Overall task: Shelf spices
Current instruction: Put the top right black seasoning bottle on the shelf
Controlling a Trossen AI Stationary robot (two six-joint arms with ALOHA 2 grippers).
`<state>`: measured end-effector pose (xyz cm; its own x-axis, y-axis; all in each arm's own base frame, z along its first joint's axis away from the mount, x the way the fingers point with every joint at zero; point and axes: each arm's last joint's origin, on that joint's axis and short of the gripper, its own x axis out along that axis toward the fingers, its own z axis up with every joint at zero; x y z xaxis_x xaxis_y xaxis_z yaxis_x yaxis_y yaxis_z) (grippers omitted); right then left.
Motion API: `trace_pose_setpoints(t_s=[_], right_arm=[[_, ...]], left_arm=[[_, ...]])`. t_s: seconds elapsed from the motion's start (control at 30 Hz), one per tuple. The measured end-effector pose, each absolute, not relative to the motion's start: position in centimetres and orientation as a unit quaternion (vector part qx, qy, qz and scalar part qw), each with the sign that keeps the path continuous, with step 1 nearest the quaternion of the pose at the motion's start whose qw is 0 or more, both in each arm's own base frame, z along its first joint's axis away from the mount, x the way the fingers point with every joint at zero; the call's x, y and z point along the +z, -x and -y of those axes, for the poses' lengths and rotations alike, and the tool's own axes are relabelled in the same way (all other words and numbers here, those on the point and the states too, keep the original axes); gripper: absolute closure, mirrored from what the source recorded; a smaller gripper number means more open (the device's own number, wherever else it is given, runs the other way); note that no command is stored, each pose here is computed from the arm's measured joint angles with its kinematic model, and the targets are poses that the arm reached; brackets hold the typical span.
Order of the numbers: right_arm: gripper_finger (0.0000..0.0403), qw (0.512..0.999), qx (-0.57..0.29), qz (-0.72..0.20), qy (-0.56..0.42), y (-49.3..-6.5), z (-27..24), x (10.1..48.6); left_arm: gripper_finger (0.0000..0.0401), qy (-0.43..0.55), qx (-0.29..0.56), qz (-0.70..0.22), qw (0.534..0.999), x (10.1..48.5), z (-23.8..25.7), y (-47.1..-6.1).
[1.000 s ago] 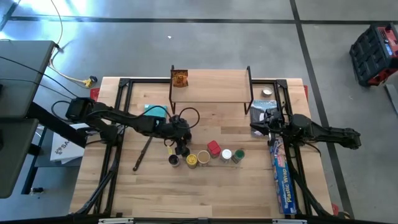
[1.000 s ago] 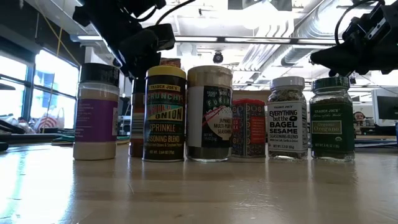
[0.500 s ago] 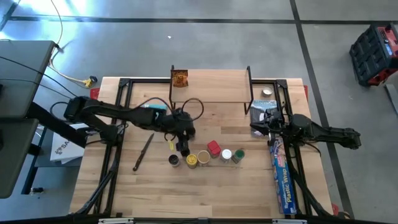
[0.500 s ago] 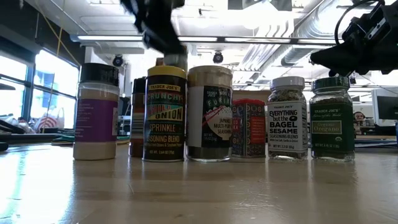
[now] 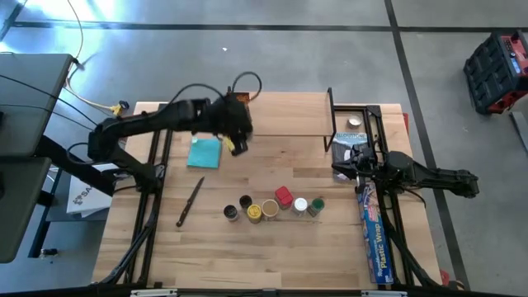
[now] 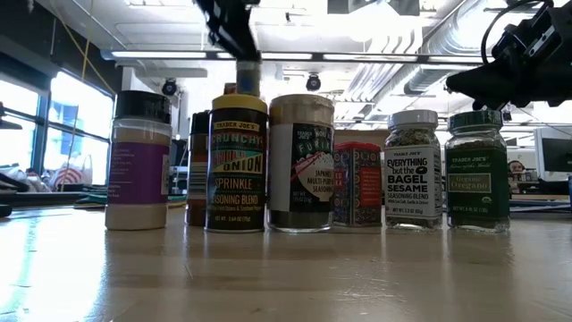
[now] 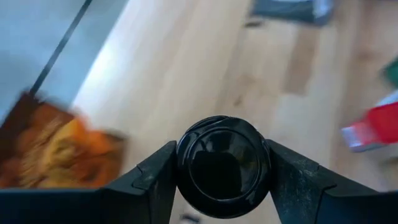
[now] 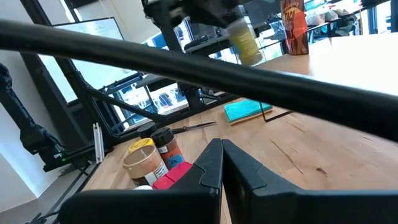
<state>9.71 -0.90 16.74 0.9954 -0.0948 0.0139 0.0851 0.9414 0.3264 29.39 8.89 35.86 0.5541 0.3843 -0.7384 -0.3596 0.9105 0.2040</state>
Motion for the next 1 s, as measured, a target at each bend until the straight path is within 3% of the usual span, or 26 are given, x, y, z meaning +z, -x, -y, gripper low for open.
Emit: trace_pose_setpoints(t_s=[0.33,1.0], right_arm=[[0.0403,0.985,-0.046,0.015,-0.165,-9.7,0.9,16.7],[0.0403,0.985,-0.046,0.015,-0.167,-9.7,0.9,16.7]], left_arm=[[0.0204,0.029,0.256,-0.436,0.862,35.7,-13.2,-27.3],[0.0177,0.037,0.259,-0.439,0.86,35.7,-13.5,-27.1]])
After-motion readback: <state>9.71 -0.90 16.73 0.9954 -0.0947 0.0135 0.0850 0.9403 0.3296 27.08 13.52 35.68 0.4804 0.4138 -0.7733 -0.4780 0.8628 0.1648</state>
